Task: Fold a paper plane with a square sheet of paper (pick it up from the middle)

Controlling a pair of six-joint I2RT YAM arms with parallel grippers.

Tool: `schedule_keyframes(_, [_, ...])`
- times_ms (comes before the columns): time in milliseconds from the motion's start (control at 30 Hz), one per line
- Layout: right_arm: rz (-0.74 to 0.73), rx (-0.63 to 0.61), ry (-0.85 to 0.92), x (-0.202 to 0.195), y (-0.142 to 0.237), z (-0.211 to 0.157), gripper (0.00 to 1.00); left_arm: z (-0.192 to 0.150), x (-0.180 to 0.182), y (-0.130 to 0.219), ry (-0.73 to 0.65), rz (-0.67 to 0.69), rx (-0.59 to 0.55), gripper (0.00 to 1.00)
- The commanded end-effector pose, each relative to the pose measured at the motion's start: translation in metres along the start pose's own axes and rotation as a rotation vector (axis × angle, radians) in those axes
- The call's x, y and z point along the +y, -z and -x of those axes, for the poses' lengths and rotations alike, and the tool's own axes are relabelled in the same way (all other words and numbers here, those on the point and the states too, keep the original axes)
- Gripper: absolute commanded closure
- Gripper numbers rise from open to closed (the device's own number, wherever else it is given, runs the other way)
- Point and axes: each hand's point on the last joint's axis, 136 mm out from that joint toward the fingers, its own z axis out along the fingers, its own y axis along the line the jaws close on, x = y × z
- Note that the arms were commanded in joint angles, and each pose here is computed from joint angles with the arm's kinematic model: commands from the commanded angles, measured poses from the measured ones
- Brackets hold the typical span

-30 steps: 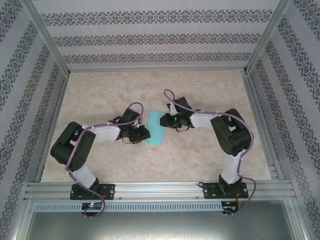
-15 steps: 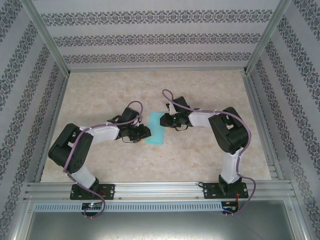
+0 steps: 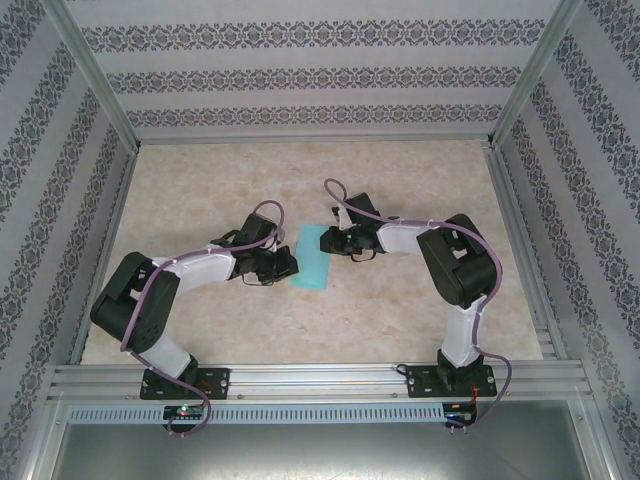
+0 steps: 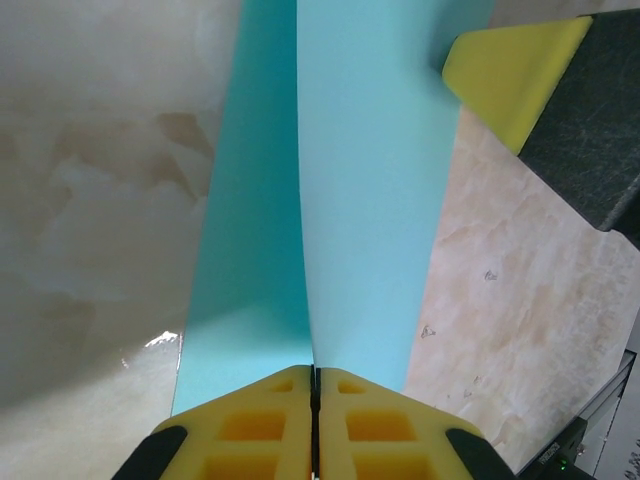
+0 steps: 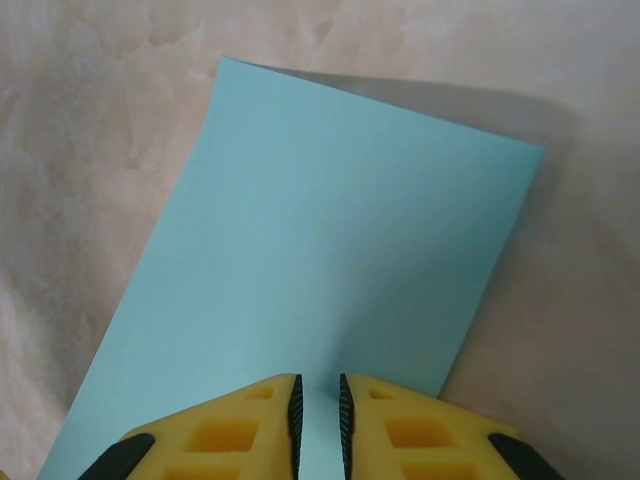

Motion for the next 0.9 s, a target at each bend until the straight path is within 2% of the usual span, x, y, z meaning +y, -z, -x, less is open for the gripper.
schedule_keyframes(0, [-0.030, 0.029, 0.017, -0.007, -0.009, -0.007, 0.79, 0.000, -0.015, 0.006, -0.043, -0.015, 0.002, 0.92])
schedule_keyframes(867, [-0.019, 0.035, 0.031, -0.004, -0.010, -0.009, 0.81, 0.022, -0.036, -0.042, -0.052, -0.030, 0.038, 0.94])
